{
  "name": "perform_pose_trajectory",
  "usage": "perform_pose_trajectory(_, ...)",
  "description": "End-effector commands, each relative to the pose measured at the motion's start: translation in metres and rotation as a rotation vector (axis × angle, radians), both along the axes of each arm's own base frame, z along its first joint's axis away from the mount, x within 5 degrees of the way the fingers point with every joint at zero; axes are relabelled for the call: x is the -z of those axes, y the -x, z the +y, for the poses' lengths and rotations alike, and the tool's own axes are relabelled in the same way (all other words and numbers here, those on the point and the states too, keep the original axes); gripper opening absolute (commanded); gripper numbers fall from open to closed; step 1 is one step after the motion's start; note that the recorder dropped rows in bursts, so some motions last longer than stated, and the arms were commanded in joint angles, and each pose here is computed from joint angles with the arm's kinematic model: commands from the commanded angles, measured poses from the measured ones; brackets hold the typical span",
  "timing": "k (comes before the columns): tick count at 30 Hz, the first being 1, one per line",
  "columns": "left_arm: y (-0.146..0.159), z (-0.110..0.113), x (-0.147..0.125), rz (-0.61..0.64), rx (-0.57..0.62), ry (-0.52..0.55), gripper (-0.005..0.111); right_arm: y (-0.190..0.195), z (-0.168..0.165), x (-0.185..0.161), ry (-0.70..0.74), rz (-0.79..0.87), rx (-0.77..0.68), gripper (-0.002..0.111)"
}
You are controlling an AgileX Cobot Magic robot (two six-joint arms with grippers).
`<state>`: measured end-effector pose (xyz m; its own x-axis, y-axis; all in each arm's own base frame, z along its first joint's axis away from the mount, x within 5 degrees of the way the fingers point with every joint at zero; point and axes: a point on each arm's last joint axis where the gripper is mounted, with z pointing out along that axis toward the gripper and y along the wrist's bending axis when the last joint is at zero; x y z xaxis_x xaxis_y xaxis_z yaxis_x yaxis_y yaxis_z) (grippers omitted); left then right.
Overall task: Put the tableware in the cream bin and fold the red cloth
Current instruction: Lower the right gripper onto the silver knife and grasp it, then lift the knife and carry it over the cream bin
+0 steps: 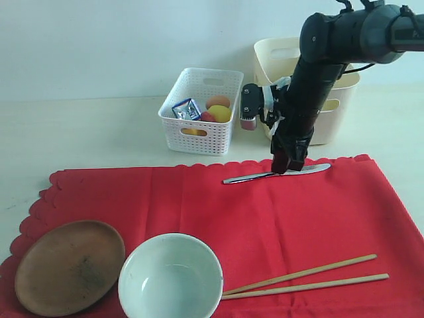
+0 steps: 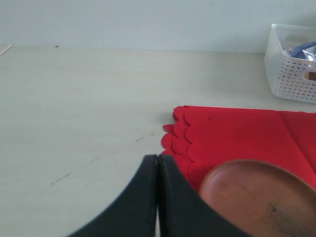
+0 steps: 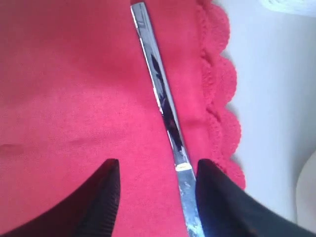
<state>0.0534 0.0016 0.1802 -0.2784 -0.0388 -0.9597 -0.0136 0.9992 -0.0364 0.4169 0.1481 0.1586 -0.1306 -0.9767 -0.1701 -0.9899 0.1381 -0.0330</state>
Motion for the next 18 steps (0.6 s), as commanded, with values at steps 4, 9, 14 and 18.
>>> perform_pose_trajectory(4, 0.0, 0.0, -0.001, -0.016, -0.004, 0.002, 0.0, -0.009, 0.004, 0.016, 0.016, 0.035, -0.064, 0.046)
perform_pose_trajectory(9, 0.0, 0.0, -0.001, -0.016, -0.004, 0.002, 0.0, -0.012, 0.005, 0.028, 0.02, 0.037, -0.099, 0.046)
perform_pose_trajectory(14, 0.0, 0.0, -0.001, -0.016, -0.004, 0.002, 0.0, -0.016, 0.006, 0.034, 0.013, -0.003, -0.091, 0.046)
perform_pose_trajectory(18, 0.0, 0.0, -0.001, -0.016, -0.004, 0.002, 0.0, -0.017, 0.006, 0.04, 0.016, 0.003, -0.101, 0.046)
